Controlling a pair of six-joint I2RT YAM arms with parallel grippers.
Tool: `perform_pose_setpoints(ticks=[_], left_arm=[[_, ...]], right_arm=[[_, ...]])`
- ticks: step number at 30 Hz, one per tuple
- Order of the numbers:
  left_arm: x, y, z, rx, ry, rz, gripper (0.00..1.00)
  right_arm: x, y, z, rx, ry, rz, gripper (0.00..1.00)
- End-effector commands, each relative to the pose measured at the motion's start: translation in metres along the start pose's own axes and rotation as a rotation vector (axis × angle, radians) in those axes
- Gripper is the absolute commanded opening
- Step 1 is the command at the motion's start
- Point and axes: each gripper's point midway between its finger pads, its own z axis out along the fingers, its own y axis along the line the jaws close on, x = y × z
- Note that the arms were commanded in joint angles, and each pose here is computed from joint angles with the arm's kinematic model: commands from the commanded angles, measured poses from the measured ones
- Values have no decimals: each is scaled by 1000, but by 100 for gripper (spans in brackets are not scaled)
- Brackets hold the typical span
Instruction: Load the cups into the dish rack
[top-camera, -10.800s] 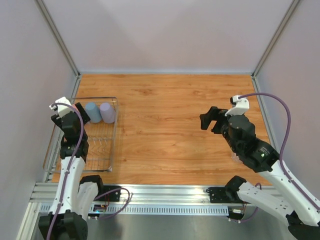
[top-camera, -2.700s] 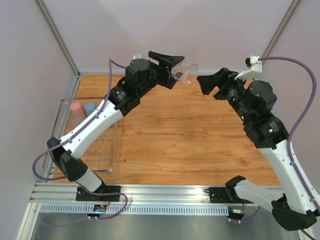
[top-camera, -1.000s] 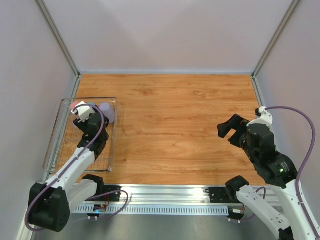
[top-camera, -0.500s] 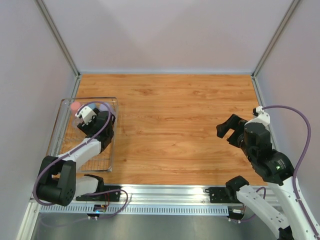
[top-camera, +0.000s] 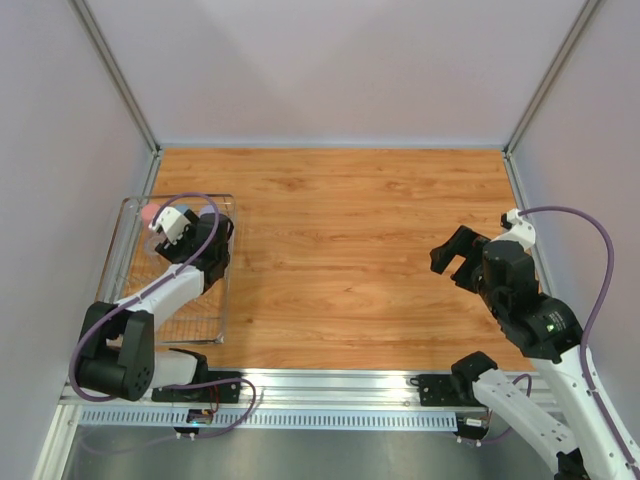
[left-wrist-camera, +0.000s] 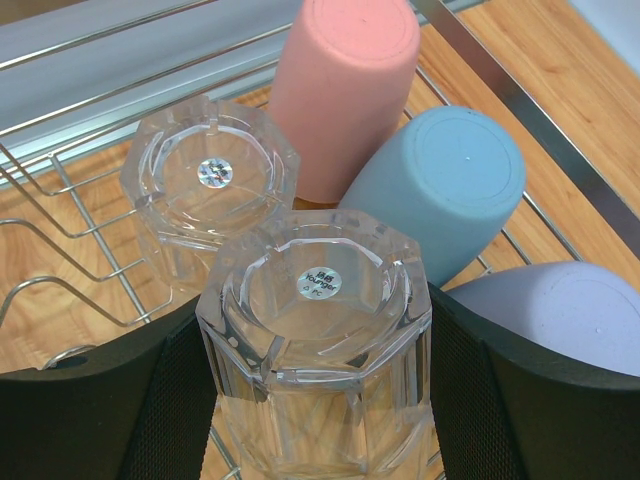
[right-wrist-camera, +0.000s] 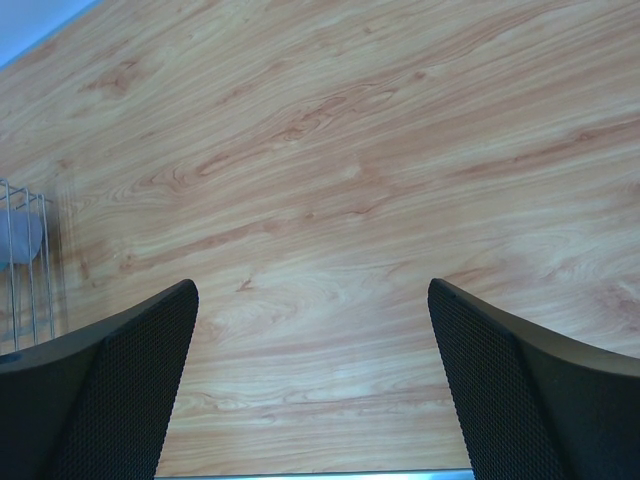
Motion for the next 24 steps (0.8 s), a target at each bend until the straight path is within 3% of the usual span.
perform_pose_setpoints(ticks=[1,9,14,16,24], left_arm=[[-19,-4,0,-33,-41,-68,59],[-19,5,-2,-48,-42,-60,80],[-21,4,-3,-41,-38,-57,87],[-22,2,-4,-37,-38,-59,96],[-44,-13,-19,26,-66,-60,97]], right_arm=[[-15,6,-4,-20,-53,16,100],[-14,4,-5,-15,-49,13,100],[-13,5,-6,-20,-46,13,100],[-13,4,-7,-20,-47,13,100],[-10,8,-6,-40,-27,6,100]])
